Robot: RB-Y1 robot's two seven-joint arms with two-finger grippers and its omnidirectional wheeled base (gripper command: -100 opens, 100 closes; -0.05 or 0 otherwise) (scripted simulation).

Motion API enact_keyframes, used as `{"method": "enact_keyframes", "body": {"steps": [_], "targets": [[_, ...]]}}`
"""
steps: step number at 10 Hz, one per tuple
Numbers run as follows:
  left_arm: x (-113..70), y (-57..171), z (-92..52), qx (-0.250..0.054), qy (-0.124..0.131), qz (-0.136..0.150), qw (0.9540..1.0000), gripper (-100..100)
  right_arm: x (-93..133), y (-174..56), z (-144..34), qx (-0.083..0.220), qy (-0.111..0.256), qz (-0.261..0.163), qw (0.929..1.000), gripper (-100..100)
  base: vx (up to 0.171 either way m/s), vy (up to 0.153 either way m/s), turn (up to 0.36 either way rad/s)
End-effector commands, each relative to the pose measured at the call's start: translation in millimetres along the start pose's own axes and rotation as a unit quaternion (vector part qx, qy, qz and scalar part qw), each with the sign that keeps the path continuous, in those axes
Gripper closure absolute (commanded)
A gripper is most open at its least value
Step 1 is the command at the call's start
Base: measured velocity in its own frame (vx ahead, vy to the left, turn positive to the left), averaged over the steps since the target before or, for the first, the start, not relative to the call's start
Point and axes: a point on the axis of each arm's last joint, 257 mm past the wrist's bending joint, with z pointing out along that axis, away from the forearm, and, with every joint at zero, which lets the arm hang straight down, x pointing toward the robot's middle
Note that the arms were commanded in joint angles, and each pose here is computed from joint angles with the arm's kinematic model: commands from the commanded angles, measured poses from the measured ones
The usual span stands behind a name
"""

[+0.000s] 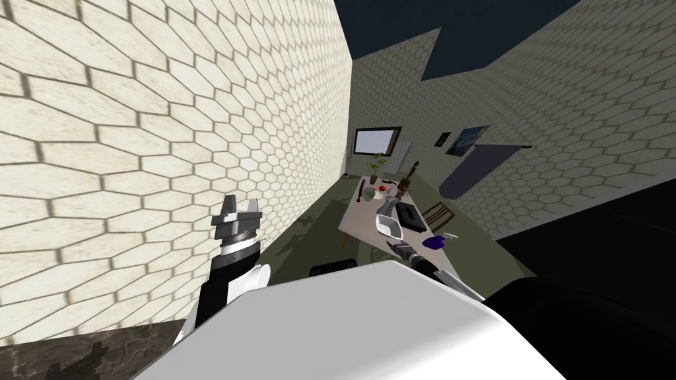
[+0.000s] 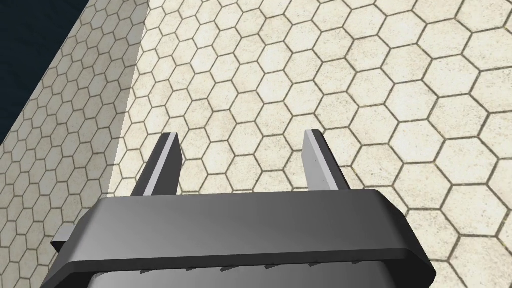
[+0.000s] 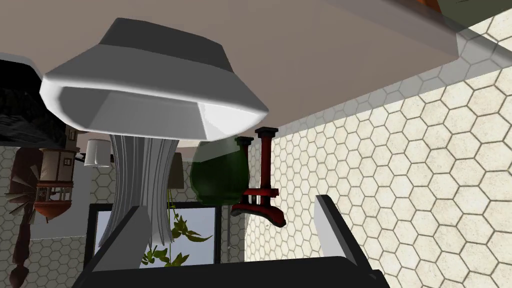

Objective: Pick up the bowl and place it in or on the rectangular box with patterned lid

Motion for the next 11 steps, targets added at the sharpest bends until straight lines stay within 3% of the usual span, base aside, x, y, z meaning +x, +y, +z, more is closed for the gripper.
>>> {"method": "enact_keyframes", "body": {"steps": [1, 2, 4, 5, 8, 9, 11], "targets": [[0.0, 0.0, 0.0, 0.0, 0.0, 0.0, 1.0, 0, 23.3, -15.2, -6.9, 0.019, 0.035, -0.039, 0.9985, -100, -0.019, -0.022, 0.333], [0.0, 0.0, 0.0, 0.0, 0.0, 0.0, 1.0, 0, 23.4, -15.2, -6.9, 0.019, 0.035, -0.042, 0.9983, -100, -0.012, -0.022, 0.157], [0.0, 0.0, 0.0, 0.0, 0.0, 0.0, 1.0, 0, 59.3, -43.2, -19.1, 0.042, 0.089, -0.096, 0.9905, -100, -0.015, -0.022, 0.377], [0.0, 0.0, 0.0, 0.0, 0.0, 0.0, 1.0, 0, 59.3, -43.2, -19.1, 0.042, 0.089, -0.103, 0.9898, -100, -0.013, -0.031, 0.16], [0.0, 0.0, 0.0, 0.0, 0.0, 0.0, 1.0, 0, 104.2, -79.1, -41.0, 0.065, 0.162, -0.178, 0.9684, -100, -0.012, -0.031, 0.363], [0.0, 0.0, 0.0, 0.0, 0.0, 0.0, 1.0, 0, 104.2, -79.1, -41.0, 0.064, 0.162, -0.183, 0.9675, -100, -0.009, -0.034, 0.166], [0.0, 0.0, 0.0, 0.0, 0.0, 0.0, 1.0, 0, 128.9, -97.8, -56.1, 0.073, 0.204, -0.225, 0.95, -100, -0.006, -0.033, 0.317]]}}
